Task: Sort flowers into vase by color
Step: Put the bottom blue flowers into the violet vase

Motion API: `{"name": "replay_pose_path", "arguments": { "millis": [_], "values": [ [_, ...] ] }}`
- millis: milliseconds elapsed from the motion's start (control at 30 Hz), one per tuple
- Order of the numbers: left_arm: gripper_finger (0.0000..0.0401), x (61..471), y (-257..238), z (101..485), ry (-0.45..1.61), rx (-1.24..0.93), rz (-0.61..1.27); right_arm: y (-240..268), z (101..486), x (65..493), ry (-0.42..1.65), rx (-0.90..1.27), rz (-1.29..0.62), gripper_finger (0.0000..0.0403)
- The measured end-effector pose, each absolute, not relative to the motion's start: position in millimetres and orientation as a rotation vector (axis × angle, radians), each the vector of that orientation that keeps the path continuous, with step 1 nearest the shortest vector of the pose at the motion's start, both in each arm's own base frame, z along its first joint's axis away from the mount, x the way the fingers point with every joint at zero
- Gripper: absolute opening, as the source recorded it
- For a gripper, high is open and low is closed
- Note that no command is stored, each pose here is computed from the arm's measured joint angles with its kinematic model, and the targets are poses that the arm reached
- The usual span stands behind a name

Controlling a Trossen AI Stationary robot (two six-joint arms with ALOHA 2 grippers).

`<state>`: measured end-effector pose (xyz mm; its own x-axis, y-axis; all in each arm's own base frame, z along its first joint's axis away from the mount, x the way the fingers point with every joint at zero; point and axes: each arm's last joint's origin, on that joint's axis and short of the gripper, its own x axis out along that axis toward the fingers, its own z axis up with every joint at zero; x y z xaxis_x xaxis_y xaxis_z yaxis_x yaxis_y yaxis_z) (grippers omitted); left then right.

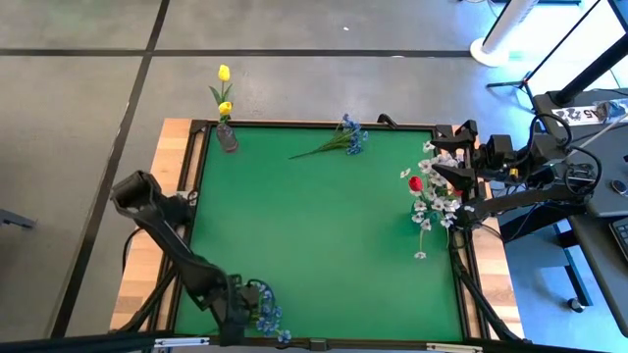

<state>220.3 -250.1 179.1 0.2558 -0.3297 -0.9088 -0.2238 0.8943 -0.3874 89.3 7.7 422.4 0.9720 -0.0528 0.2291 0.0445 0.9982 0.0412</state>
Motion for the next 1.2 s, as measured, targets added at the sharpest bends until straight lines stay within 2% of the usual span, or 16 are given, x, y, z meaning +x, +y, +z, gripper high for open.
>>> {"name": "replay_pose_path", "arguments": {
  "millis": [133, 300, 500, 600, 733, 800, 867, 1033, 1133, 1200],
  "values": [
    [0.0248, 222, -253, 164, 1.283, -0.404, -0.012, 8, 422, 89, -0.232, 0.036, -0.049, 0.0273],
    [0.0247, 226, -261, 143, 1.261, -0.308, -0.053, 8, 422, 89, -0.232, 0.036, -0.048, 0.0273],
    [0.0238, 228, -263, 135, 1.226, -0.293, -0.01, 8, 422, 89, -0.232, 0.036, -0.048, 0.0273],
    [0.02, 227, -261, 134, 1.224, -0.241, -0.001, 8, 422, 89, -0.231, 0.035, -0.048, 0.0273],
    [0.0102, 223, -252, 138, 1.231, -0.213, 0.094, 8, 422, 89, -0.229, 0.036, -0.048, 0.0273],
    [0.0042, 218, -243, 145, 1.261, -0.19, 0.143, 8, 422, 90, -0.229, 0.035, -0.047, 0.0273],
    [0.0016, 212, -231, 159, 1.275, -0.149, 0.186, 8, 422, 89, -0.229, 0.035, -0.048, 0.0273],
    [0.0016, 193, -183, 219, 1.139, 0.041, 0.319, 8, 422, 90, -0.228, 0.035, -0.043, 0.0273],
    [0.0009, 183, -140, 263, 0.968, 0.013, 0.442, 8, 422, 90, -0.228, 0.035, -0.043, 0.0273],
    [0.0007, 173, -110, 292, 0.781, -0.057, 0.54, 8, 422, 90, -0.228, 0.035, -0.044, 0.0273]
  ]
}}
